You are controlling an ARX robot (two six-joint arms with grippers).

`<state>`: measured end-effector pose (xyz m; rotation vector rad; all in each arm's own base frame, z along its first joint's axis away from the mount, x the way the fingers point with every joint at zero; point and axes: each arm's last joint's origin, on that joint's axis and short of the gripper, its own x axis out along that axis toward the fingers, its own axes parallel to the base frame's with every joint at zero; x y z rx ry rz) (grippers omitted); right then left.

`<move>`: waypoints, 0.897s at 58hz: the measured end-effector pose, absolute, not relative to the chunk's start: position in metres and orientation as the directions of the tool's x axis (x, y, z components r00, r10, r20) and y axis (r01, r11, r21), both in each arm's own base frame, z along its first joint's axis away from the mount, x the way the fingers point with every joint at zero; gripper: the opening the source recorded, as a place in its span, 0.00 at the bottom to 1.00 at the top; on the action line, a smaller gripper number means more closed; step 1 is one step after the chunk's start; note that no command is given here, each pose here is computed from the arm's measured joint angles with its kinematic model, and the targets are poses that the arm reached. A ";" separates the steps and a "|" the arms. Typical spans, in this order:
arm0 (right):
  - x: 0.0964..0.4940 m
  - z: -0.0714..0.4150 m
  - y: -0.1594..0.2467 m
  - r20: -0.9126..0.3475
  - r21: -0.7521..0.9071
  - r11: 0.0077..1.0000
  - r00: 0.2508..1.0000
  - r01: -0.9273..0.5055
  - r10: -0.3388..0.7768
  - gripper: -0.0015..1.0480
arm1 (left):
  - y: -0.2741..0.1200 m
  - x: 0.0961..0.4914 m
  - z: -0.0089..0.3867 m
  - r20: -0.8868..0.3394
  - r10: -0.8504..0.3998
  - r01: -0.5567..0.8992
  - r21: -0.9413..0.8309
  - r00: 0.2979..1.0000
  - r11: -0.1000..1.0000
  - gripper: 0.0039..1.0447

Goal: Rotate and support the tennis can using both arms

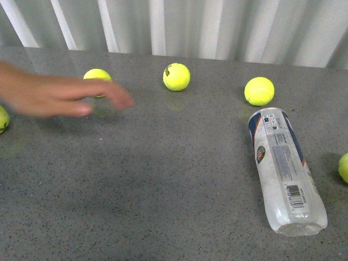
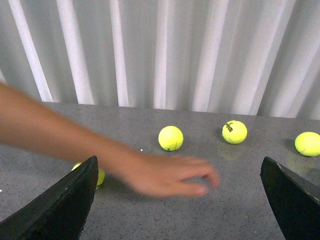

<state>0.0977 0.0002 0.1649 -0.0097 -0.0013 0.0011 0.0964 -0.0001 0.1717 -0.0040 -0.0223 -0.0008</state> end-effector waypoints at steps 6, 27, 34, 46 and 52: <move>0.098 0.165 0.000 0.001 -0.010 1.000 1.000 -0.001 0.001 0.93 | 0.000 0.096 0.172 0.022 -0.001 0.001 -0.004 1.000 1.000 0.94; 0.098 0.165 0.000 0.001 -0.010 1.000 1.000 -0.001 0.001 0.93 | 0.000 0.096 0.172 0.022 -0.001 0.001 -0.004 1.000 1.000 0.94; 0.098 0.165 0.000 0.001 -0.010 1.000 1.000 -0.001 0.001 0.93 | 0.000 0.096 0.172 0.022 -0.001 0.001 -0.004 1.000 1.000 0.94; 0.098 0.165 0.000 0.001 -0.010 1.000 1.000 -0.001 0.001 0.93 | 0.000 0.096 0.172 0.022 -0.001 0.001 -0.004 1.000 1.000 0.94; 0.098 0.165 0.000 0.001 -0.010 1.000 1.000 -0.001 0.001 0.93 | 0.000 0.096 0.172 0.022 -0.001 0.001 -0.004 1.000 1.000 0.94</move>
